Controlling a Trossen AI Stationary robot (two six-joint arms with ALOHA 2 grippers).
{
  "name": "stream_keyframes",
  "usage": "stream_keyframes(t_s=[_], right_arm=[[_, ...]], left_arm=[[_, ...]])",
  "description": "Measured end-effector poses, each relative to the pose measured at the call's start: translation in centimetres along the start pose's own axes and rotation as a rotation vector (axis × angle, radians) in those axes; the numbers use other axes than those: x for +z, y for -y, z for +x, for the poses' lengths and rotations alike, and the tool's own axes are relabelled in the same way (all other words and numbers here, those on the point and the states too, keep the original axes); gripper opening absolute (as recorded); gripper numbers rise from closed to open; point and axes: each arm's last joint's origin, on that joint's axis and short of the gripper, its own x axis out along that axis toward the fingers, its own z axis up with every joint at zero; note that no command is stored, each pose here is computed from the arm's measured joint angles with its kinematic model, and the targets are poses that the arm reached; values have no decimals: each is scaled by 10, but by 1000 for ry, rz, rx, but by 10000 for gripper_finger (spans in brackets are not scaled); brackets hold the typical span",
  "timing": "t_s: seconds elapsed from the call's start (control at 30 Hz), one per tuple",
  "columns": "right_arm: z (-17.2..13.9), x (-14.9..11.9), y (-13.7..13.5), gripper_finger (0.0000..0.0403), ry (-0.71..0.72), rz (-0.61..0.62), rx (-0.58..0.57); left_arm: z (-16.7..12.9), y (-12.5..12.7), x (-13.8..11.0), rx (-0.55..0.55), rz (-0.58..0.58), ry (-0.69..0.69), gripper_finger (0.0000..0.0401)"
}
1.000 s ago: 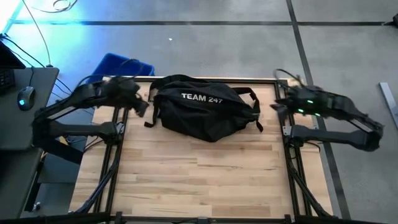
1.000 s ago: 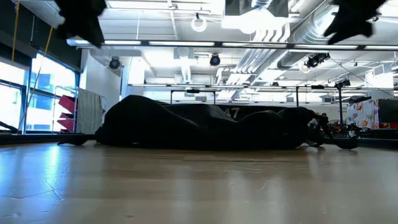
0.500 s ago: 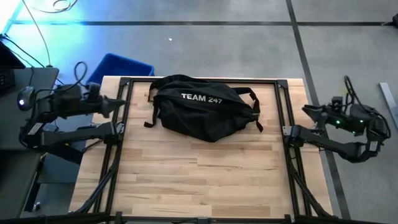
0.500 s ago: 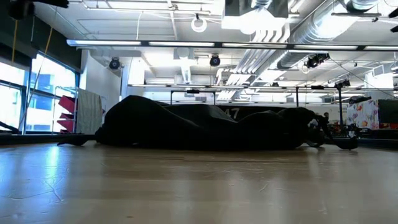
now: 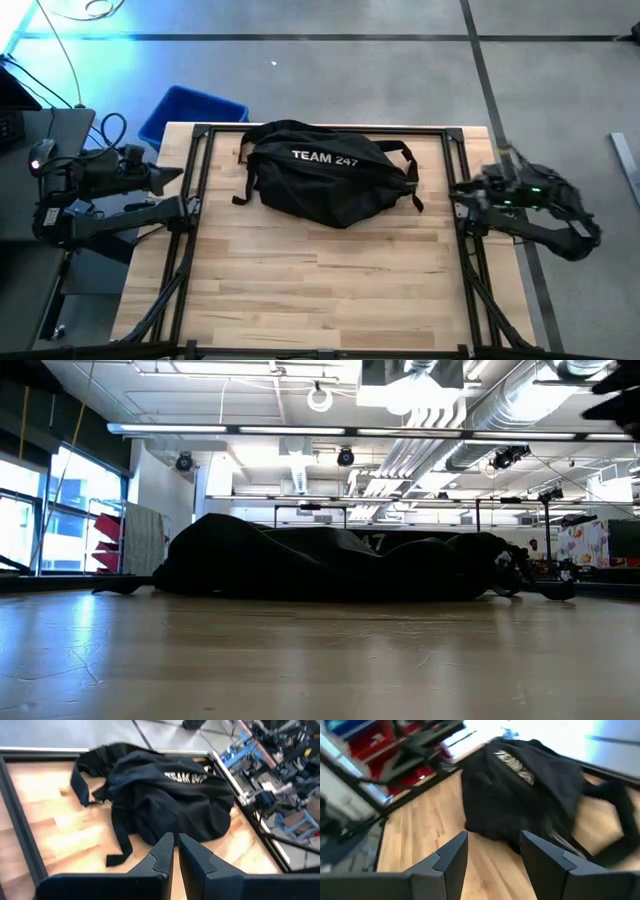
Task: Unpack backpack
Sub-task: Adjust the black backpack
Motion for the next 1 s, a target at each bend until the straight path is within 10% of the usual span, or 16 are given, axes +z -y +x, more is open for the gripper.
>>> stream_keyframes(t_s=[0.3,0.6,1.0], right_arm=[[86,15,11,181,-287,119,-290],[153,51,19,233,-600,-140,-515],[218,23,59,271,-1089,-293,-365]], left_arm=[[-3,-1,-1,-34,38,2,7],[-2,0,-2,-72,109,-27,7],[-3,8,-1,-253,125,-102,7]])
